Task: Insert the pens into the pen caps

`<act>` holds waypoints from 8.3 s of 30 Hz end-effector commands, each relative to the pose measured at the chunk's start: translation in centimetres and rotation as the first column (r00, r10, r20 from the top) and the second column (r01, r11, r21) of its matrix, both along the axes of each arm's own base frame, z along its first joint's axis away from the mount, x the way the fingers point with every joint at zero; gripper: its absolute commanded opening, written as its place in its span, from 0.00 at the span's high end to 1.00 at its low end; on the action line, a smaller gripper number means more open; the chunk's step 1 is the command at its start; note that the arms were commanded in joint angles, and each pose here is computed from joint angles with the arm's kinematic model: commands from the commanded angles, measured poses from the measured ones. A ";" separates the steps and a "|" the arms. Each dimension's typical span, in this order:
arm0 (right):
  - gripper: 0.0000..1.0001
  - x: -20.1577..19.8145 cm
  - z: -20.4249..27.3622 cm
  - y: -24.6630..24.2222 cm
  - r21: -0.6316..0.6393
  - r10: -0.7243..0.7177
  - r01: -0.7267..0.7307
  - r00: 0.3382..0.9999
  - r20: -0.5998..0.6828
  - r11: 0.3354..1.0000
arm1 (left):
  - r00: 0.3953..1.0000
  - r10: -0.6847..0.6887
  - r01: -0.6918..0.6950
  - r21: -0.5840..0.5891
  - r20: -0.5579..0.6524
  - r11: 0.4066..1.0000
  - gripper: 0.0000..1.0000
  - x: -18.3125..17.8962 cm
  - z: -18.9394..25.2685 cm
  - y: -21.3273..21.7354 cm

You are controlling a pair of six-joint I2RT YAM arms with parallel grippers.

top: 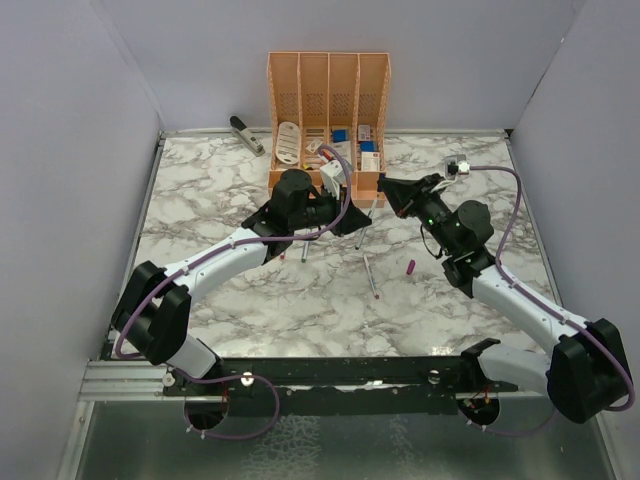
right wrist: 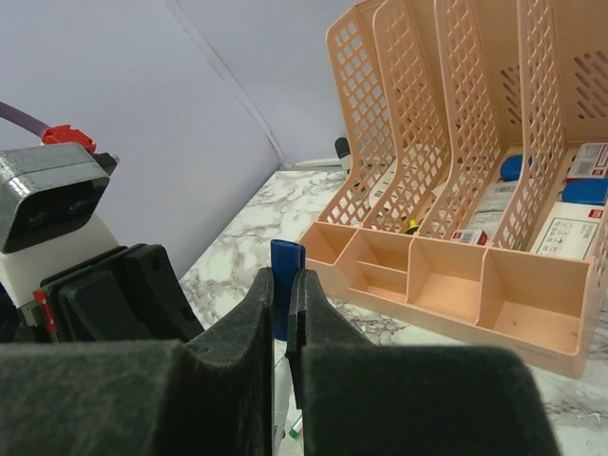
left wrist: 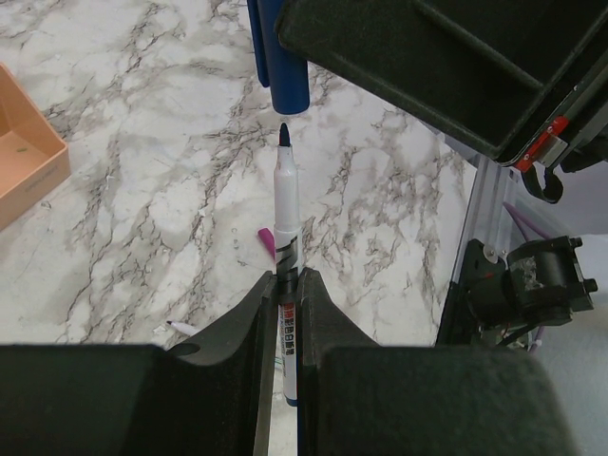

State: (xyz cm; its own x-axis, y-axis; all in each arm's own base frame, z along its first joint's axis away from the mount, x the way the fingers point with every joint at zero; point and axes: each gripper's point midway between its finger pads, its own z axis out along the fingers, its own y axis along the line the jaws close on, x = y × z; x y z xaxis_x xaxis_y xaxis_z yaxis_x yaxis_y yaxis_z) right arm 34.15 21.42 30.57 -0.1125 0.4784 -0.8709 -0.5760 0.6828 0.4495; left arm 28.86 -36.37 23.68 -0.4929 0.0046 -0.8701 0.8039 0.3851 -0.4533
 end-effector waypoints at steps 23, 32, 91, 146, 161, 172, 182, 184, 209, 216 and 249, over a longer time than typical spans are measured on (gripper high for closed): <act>0.99 0.2 -0.9 -0.1 0.021 -0.012 0.012 1.000 0.005 1.000 | 0.997 -0.010 0.012 -0.019 0.073 1.000 1.00 0.8 1.4 -0.1; 0.99 0.2 -1.4 0.3 0.023 -0.004 0.004 1.000 -0.002 1.000 | 0.995 -0.044 0.048 -0.042 0.084 0.998 1.00 1.4 2.4 -1.1; 0.99 -0.5 -10.7 5.4 -0.290 0.020 -0.076 0.981 -0.193 0.954 | 0.933 0.200 -0.075 -0.382 0.300 0.921 1.00 7.1 16.6 3.8; 0.21 -0.2 -2.9 -7.0 -0.350 -0.542 0.476 0.832 -0.118 0.807 | 0.778 0.601 -0.296 0.738 -0.182 0.607 1.00 8.7 -16.3 14.0; 0.21 -0.2 -5.8 -7.0 -0.408 -0.554 0.450 0.812 -0.183 0.794 | 0.782 0.599 -0.296 0.743 -0.171 0.600 1.00 9.6 -14.1 15.4; 0.21 -0.4 -6.3 -7.0 -0.419 -0.552 0.439 0.810 -0.198 0.795 | 0.773 0.606 -0.252 0.785 -0.188 0.566 1.00 9.4 -16.6 16.4; 0.21 -0.5 -6.3 -6.8 -0.417 -0.545 0.432 0.813 -0.203 0.800 | 0.766 0.612 -0.221 0.814 -0.197 0.538 1.00 9.6 -18.9 16.8; 0.21 -0.5 -6.5 -6.8 -0.423 -0.546 0.429 0.813 -0.205 0.798 | 0.762 0.619 -0.222 0.820 -0.192 0.528 1.00 9.7 -19.2 17.0; 0.21 0.3 -6.6 -6.0 -0.429 -0.535 0.417 0.820 -0.202 0.801 | 0.757 0.621 -0.242 0.797 -0.201 0.553 0.71 10.7 -18.4 16.4; 0.21 0.2 -7.4 -6.7 -0.461 -0.565 0.430 0.799 -0.206 0.776 | 0.778 0.603 -0.300 0.740 -0.176 0.602 0.71 11.6 -14.4 15.6; 0.44 -4.1 -23.7 0.1 -0.722 -0.341 -0.215 0.769 -0.540 0.658 | 0.809 0.548 -0.409 0.464 -0.214 0.785 0.71 5.6 -9.9 13.5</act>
State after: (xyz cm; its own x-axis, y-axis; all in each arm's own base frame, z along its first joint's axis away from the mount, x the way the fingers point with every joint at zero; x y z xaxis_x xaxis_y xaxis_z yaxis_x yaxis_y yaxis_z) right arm 29.25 19.42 5.93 -0.7316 -0.2143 -0.6471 -0.2616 0.9649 -0.0238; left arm 34.27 -22.39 12.56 -0.7970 0.0196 -0.6036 0.2930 0.8865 -0.3581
